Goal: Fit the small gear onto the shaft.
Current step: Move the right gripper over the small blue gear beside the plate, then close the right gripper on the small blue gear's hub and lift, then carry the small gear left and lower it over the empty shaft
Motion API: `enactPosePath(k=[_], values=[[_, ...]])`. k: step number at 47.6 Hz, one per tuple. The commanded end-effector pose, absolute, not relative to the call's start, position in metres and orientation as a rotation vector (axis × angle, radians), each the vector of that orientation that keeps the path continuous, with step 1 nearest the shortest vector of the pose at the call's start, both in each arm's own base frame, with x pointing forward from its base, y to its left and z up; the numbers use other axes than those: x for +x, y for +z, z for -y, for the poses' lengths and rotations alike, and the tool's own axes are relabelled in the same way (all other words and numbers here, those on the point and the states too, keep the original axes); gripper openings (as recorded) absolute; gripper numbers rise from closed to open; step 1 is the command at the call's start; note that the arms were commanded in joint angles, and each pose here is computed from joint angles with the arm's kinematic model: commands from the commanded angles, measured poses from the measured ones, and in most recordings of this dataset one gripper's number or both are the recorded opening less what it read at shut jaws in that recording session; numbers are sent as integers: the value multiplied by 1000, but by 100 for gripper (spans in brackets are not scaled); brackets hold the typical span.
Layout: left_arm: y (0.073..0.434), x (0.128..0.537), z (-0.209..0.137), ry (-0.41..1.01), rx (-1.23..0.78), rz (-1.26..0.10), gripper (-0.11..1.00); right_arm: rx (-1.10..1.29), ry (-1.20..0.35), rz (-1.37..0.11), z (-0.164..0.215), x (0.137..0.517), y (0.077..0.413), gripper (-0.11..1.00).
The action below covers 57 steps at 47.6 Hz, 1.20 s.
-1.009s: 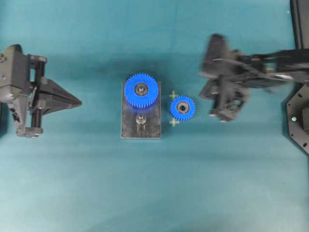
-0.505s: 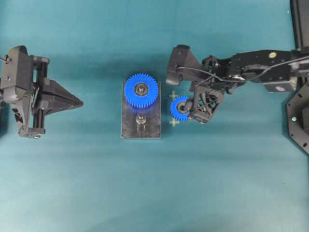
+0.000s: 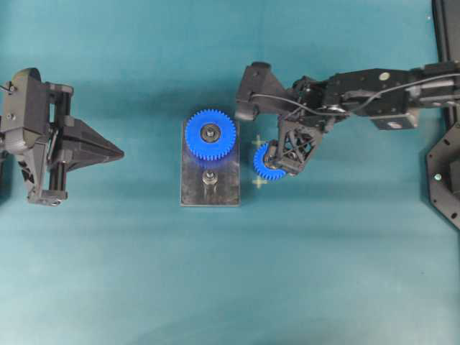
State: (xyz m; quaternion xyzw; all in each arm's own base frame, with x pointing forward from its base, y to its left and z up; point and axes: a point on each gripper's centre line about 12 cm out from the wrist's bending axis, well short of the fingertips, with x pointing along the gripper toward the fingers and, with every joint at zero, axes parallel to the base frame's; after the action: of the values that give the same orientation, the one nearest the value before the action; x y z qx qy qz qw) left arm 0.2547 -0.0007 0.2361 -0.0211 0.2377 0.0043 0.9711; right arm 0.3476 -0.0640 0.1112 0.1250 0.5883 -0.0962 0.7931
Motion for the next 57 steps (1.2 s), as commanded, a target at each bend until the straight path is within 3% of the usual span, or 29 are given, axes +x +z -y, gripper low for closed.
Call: enactPosePath(k=[1,22,25,32,46,57], values=[[244,257,0,9,-39,-452,0,252,-192,-1259,62,353,116,86],[242,256,-1,12,-35,-459,0,263,-196,-1296,62,354,106,80],[242,256,-2,15,-36,-458,0,262,-193,-1303,62,355,110,71],[241,255,-2,15,-36,-458,0,257,-181,-1287,60,363,126,33],[242,254,-2,15,-36,-452,0,240,-94,-1183,34,395,211,33],[242,254,-2,16,-42,-440,0,203,-47,-1151,21,430,228,33]])
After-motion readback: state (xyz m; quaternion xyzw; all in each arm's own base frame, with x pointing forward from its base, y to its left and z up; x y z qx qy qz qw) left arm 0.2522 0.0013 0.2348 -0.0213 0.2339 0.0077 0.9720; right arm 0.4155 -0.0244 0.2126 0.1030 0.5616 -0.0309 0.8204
